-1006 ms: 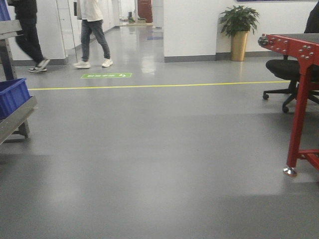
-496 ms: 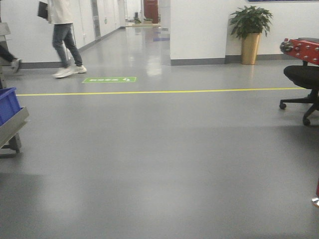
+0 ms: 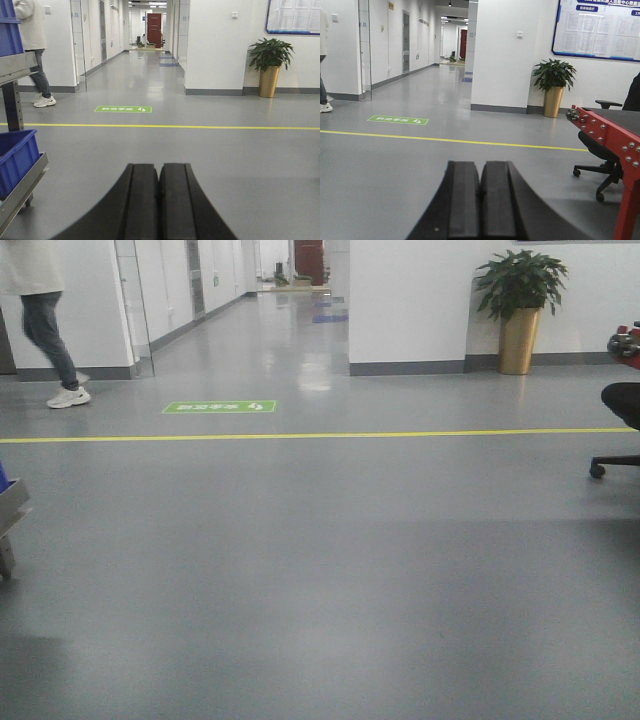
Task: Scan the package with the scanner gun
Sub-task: 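Turn the base toward the red-framed table and approach it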
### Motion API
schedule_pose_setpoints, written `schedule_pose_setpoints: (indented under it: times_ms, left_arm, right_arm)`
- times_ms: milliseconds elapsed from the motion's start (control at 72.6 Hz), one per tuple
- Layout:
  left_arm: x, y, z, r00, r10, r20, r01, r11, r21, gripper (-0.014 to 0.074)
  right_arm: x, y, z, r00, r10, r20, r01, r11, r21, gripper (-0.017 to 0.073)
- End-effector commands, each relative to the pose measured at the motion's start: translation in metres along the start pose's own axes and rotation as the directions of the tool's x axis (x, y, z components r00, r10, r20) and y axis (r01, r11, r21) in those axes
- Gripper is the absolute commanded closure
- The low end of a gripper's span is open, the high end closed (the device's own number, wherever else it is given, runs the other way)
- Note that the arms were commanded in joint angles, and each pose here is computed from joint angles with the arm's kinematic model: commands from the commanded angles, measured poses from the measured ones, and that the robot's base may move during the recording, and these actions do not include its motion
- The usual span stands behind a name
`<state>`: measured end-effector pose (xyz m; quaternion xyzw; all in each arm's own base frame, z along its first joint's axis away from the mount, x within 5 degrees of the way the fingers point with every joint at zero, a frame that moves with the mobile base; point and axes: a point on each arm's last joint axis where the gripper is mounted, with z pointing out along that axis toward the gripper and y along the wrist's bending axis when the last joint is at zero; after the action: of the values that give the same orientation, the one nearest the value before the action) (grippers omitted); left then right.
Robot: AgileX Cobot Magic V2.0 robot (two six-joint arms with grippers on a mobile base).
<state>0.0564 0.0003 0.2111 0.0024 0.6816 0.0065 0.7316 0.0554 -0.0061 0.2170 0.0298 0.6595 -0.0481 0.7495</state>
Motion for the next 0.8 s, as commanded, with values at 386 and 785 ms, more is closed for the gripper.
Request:
schedule_pose_setpoints:
  times_ms: [386,785]
  left_arm:
    - [-0.0026,0.0001,-0.0002,1.0,-0.005,0.022,0.005,1.0,-0.002,0.0704]
    - [-0.0026,0.0001,-0.0002,1.0,-0.005,0.022,0.005,1.0,-0.002,0.0704]
  right_arm:
    - [-0.0017,0.0001,-0.0001,1.0,-0.008,0.018,0.008,1.0,-0.001,0.0722]
    - [-0.0017,0.0001,-0.0001,1.0,-0.008,0.018,0.008,1.0,-0.001,0.0722]
